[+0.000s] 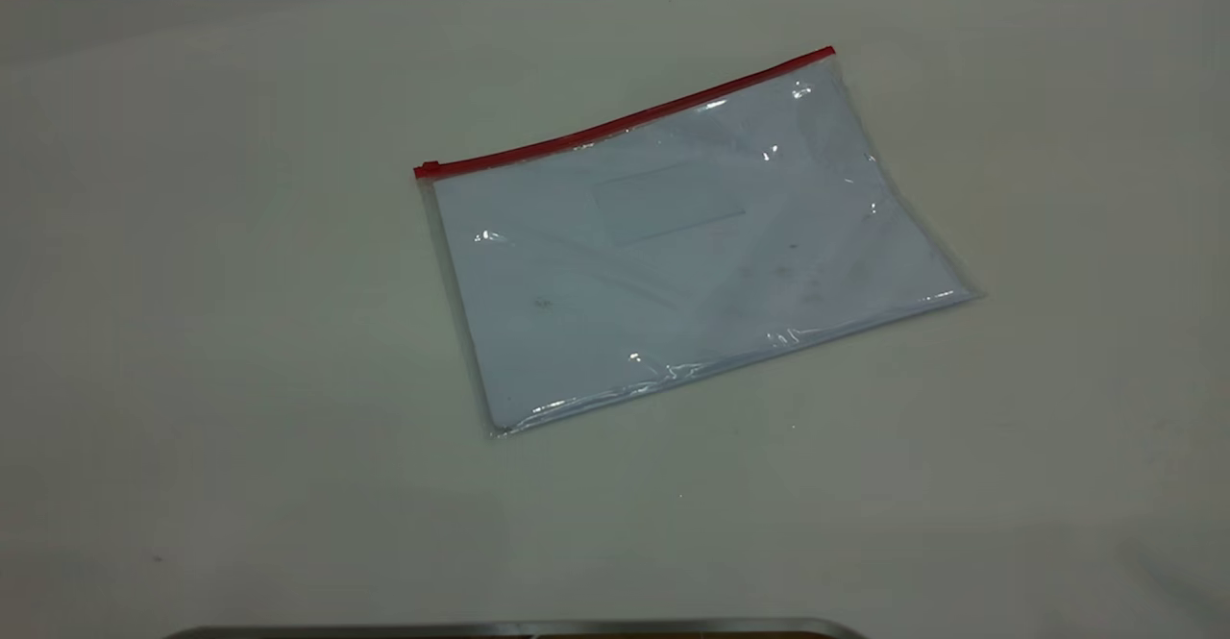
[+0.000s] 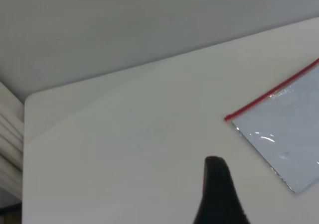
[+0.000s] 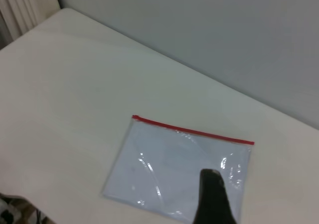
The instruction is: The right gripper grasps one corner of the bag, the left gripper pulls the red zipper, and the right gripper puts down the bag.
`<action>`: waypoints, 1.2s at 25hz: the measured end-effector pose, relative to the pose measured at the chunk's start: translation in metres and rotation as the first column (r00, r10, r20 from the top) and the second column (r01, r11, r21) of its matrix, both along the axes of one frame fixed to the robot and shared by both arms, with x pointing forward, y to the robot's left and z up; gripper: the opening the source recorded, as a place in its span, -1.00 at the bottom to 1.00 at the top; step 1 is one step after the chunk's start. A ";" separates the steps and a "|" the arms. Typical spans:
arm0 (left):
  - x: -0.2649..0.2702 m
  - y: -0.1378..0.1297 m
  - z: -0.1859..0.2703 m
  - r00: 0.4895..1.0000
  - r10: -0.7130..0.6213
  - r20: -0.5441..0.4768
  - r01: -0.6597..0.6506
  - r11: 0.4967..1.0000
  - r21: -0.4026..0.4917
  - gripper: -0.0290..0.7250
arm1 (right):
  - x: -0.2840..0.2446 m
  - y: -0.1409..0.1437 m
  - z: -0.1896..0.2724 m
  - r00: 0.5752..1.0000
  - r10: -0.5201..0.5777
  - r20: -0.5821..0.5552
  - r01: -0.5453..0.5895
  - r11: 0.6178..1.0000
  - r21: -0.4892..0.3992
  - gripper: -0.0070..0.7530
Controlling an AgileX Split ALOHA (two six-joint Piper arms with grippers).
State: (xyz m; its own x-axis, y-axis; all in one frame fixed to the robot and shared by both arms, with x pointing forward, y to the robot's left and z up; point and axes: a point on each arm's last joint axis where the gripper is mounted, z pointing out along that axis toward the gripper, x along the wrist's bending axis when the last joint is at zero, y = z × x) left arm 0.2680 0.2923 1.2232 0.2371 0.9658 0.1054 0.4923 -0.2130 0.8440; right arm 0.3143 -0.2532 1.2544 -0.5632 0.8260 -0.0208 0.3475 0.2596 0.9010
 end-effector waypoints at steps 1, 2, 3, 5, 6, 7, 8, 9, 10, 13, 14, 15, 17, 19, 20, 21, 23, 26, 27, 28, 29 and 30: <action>-0.004 0.000 -0.006 1.000 0.004 -0.003 -0.004 1.000 -0.007 0.58 | -0.012 0.000 -0.007 1.000 -0.002 0.005 0.002 1.000 0.004 0.49; -0.009 0.001 -0.014 1.000 0.011 -0.010 -0.011 1.000 -0.016 0.58 | -0.022 0.000 -0.015 1.000 -0.005 0.004 0.005 1.000 0.010 0.49; -0.013 0.001 -0.023 1.000 0.018 -0.020 -0.019 0.999 -0.027 0.58 | -0.028 0.000 -0.025 1.000 -0.010 -0.011 0.010 1.000 0.017 0.49; -0.021 0.002 -0.042 0.999 0.027 -0.040 -0.029 0.999 -0.039 0.58 | -0.043 -0.001 -0.044 0.999 -0.020 -0.026 0.021 0.999 0.031 0.49; -0.024 0.002 -0.053 0.998 0.029 -0.052 -0.031 0.999 -0.040 0.58 | -0.047 -0.001 -0.055 0.999 -0.024 -0.044 0.025 0.999 0.035 0.49; -0.027 0.003 -0.064 0.998 0.030 -0.064 -0.033 0.999 -0.041 0.58 | -0.053 -0.001 -0.066 0.998 -0.027 -0.054 0.029 0.999 0.036 0.49; -0.030 0.003 -0.073 0.997 0.031 -0.074 -0.034 0.999 -0.042 0.58 | -0.059 -0.001 -0.075 0.998 -0.028 -0.055 0.030 0.999 0.036 0.49; -0.032 0.003 -0.084 0.996 0.031 -0.086 -0.035 0.999 -0.040 0.58 | -0.063 -0.001 -0.086 0.997 -0.030 -0.065 0.032 0.999 0.035 0.49; -0.034 0.003 -0.095 0.995 0.032 -0.099 -0.036 0.999 -0.038 0.58 | -0.065 -0.001 -0.097 0.996 -0.030 -0.080 0.033 0.999 0.033 0.49; -0.037 0.003 -0.126 0.989 0.032 -0.142 -0.037 0.999 -0.033 0.58 | -0.074 -0.003 -0.126 0.994 -0.045 -0.099 0.046 0.999 0.013 0.49; -0.037 0.003 -0.136 0.987 0.032 -0.160 -0.038 0.999 -0.031 0.58 | -0.075 -0.005 -0.136 0.993 -0.055 -0.107 0.056 0.998 -0.002 0.49; -0.036 0.003 -0.144 0.984 0.032 -0.176 -0.037 0.999 -0.028 0.58 | -0.078 -0.006 -0.143 0.992 -0.069 -0.102 0.067 0.998 -0.020 0.49; -0.035 0.003 -0.160 0.977 0.031 -0.210 -0.037 0.999 -0.021 0.58 | -0.082 -0.009 -0.158 0.991 -0.093 -0.097 0.089 0.995 -0.052 0.49; -0.033 0.003 -0.171 0.971 0.031 -0.238 -0.036 0.999 -0.018 0.58 | -0.088 -0.012 -0.168 0.990 -0.116 -0.076 0.110 0.991 -0.079 0.49; -0.033 0.003 -0.175 0.968 0.030 -0.250 -0.035 0.999 -0.018 0.58 | -0.090 -0.013 -0.173 0.990 -0.122 -0.069 0.116 0.989 -0.087 0.49; -0.032 0.002 -0.176 0.967 0.026 -0.255 -0.033 0.999 -0.021 0.58 | -0.091 -0.014 -0.178 0.989 -0.132 -0.065 0.125 0.987 -0.098 0.49; -0.032 0.001 -0.178 0.965 0.013 -0.263 -0.024 0.999 -0.037 0.58 | -0.093 -0.016 -0.185 0.988 -0.150 -0.040 0.145 0.983 -0.111 0.49; -0.032 -0.001 -0.180 0.963 -0.004 -0.269 -0.009 0.999 -0.050 0.58 | -0.092 -0.019 -0.194 0.984 -0.175 -0.028 0.170 0.976 -0.134 0.49; -0.032 -0.001 -0.181 0.962 -0.006 -0.273 -0.008 0.999 -0.050 0.58 | -0.090 -0.020 -0.198 0.982 -0.184 -0.035 0.177 0.974 -0.145 0.49; -0.032 -0.001 -0.181 0.962 -0.006 -0.273 -0.008 0.999 -0.050 0.58 | -0.088 -0.021 -0.203 0.980 -0.193 -0.043 0.185 0.970 -0.157 0.49; -0.031 -0.001 -0.181 0.962 -0.005 -0.272 -0.009 0.999 -0.051 0.58 | -0.086 -0.022 -0.206 0.978 -0.202 -0.047 0.192 0.968 -0.164 0.49; -0.031 -0.001 -0.181 0.963 -0.006 -0.270 -0.008 0.999 -0.050 0.58 | -0.084 -0.023 -0.208 0.977 -0.209 -0.050 0.198 0.966 -0.167 0.49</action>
